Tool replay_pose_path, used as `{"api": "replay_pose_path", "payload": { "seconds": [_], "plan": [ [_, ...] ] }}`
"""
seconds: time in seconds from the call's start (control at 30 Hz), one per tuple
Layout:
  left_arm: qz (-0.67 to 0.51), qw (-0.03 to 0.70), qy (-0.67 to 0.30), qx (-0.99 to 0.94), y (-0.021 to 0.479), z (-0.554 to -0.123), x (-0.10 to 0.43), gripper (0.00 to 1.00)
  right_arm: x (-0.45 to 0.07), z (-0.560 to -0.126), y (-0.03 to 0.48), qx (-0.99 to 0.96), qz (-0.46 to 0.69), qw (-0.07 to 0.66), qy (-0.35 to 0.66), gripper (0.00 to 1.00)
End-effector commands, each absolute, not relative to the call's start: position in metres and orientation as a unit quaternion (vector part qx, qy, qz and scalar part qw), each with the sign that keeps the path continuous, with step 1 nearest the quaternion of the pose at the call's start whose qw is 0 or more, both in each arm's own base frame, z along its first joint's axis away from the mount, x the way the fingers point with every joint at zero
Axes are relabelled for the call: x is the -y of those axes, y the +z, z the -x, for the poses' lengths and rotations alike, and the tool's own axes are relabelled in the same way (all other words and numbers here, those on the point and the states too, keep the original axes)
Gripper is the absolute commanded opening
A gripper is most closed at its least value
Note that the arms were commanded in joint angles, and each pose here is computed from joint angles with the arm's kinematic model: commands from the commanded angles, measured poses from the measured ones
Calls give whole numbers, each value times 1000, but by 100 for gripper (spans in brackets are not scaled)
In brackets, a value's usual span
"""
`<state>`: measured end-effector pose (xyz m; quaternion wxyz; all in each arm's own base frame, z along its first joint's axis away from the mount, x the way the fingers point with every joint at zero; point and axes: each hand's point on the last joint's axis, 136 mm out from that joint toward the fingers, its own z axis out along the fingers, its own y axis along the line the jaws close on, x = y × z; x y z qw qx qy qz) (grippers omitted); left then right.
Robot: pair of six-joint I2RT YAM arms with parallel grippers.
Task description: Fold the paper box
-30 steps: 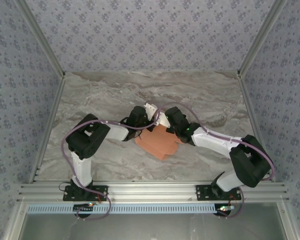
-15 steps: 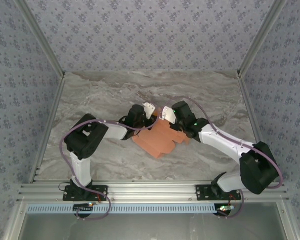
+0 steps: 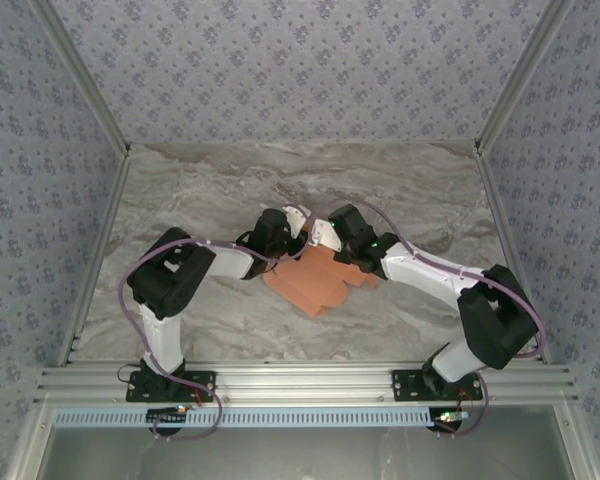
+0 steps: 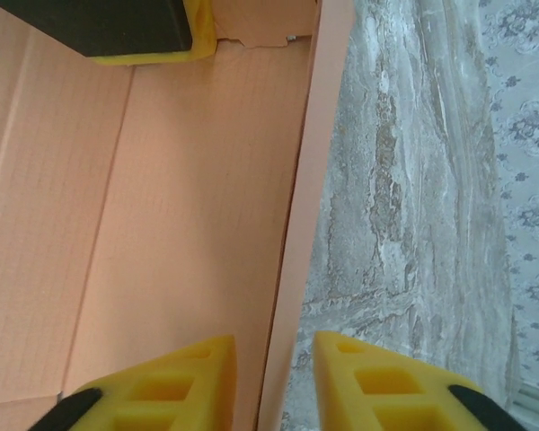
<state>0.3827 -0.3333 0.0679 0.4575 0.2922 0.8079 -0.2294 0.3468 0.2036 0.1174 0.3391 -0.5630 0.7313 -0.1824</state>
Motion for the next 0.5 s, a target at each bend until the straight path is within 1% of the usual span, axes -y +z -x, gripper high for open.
{"api": "replay_pose_path", "payload": {
  "seconds": [0.0,0.13,0.47],
  "plan": [
    [-300,468,-243,-795,87,-381,340,9,-220,-361,139,-710,562,374,-198,34],
    [-293,466,-246,-798,86,-381,339,9,-225,-362,141,-712,560,379,-188,37],
    [-285,466,-247,-801,86,-382,336,9,-241,-357,140,-732,545,393,-113,44]
  ]
}}
